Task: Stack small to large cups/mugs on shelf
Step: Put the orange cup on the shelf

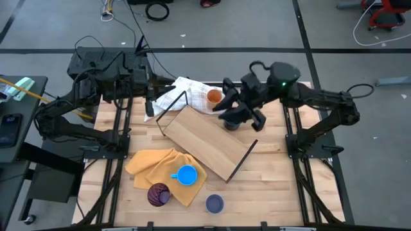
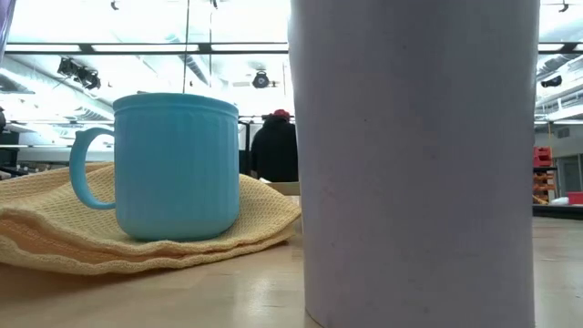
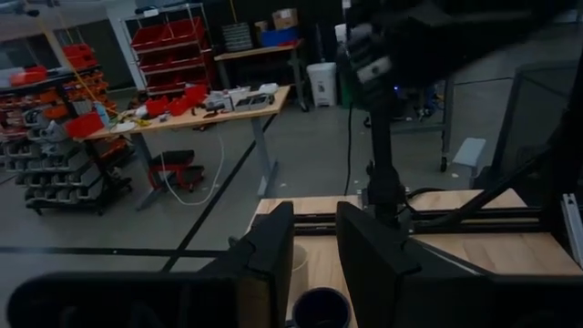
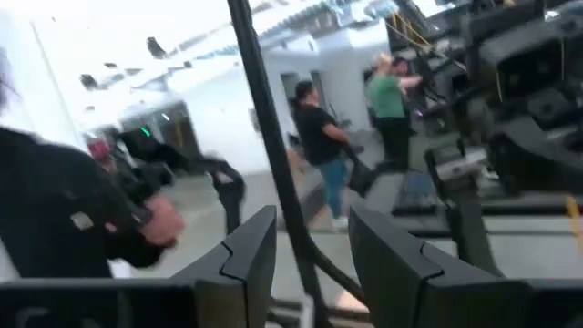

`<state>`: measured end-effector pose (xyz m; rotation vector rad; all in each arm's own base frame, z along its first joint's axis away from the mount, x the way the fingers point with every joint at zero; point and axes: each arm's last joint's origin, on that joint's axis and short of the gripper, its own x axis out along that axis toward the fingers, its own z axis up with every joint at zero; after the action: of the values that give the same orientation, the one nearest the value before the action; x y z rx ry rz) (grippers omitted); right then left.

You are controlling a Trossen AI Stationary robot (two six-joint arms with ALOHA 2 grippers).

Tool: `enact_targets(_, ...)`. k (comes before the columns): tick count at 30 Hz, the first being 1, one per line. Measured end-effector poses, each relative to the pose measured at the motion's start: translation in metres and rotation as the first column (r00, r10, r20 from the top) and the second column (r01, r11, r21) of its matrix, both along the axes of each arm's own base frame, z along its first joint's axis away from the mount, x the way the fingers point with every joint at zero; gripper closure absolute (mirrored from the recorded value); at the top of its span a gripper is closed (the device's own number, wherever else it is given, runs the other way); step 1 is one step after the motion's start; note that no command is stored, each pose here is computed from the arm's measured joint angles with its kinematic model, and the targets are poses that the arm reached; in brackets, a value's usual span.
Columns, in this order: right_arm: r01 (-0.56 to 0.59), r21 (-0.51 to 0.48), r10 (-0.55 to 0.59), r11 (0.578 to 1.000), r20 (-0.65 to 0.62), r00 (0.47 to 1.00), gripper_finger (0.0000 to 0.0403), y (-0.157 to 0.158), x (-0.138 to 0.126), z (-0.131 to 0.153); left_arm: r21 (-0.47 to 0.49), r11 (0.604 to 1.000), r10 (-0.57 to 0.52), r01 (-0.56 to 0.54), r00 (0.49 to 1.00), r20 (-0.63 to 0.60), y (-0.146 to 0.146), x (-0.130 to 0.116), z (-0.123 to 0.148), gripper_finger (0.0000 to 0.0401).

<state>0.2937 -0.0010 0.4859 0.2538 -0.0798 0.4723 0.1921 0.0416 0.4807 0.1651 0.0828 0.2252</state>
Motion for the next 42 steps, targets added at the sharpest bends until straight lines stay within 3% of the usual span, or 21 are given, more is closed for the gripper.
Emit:
enact_targets(4,0.184,-0.108,-0.202,0.977,-0.196,0.960,0.0257,-0.013,-0.002,-0.021,0.000,1.000,0.000,0.000,1.000,-0.001,0.000,0.000,0.000,0.0307)
enact_targets(9,0.423,-0.275,-0.503,0.863,-0.402,0.765,0.0257,-0.049,-0.008,-0.049,0.000,1.000,0.000,0.000,1.000,-0.002,0.000,0.000,0.000,0.0306)
enact_targets(12,0.487,-0.325,-0.586,0.810,-0.464,0.664,0.0257,-0.070,0.001,-0.065,0.004,1.000,-0.001,0.001,1.000,-0.004,0.000,0.000,0.000,0.0307)
enact_targets(20,0.506,-0.369,-0.612,0.780,-0.618,0.493,0.0257,-0.128,0.038,-0.125,0.006,1.000,-0.018,0.018,1.000,-0.004,0.000,0.000,0.000,0.0307)
enact_targets(26,0.524,-0.385,-0.596,0.759,-0.735,0.323,0.0257,-0.163,0.032,-0.156,0.016,1.000,-0.019,0.019,1.000,-0.007,0.000,0.000,0.000,0.0304)
enact_targets(29,0.521,-0.392,-0.580,0.758,-0.772,0.262,0.0254,-0.175,0.028,-0.167,0.020,1.000,-0.020,0.020,1.000,-0.008,0.000,0.000,0.000,0.0303)
enact_targets(35,0.516,-0.375,-0.551,0.770,-0.798,0.242,0.0222,-0.185,0.031,-0.180,0.020,1.000,-0.020,0.020,1.000,-0.008,0.000,0.000,0.000,0.0303)
enact_targets(39,0.530,-0.368,-0.552,0.764,-0.798,0.242,0.0189,-0.187,0.035,-0.183,0.020,1.000,-0.019,0.019,1.000,-0.007,0.000,0.000,0.000,0.0302)
enact_targets(42,0.548,-0.378,-0.560,0.746,-0.801,0.210,0.0170,-0.190,0.036,-0.188,0.020,1.000,-0.019,0.020,1.000,-0.008,0.000,0.000,0.000,0.0304)
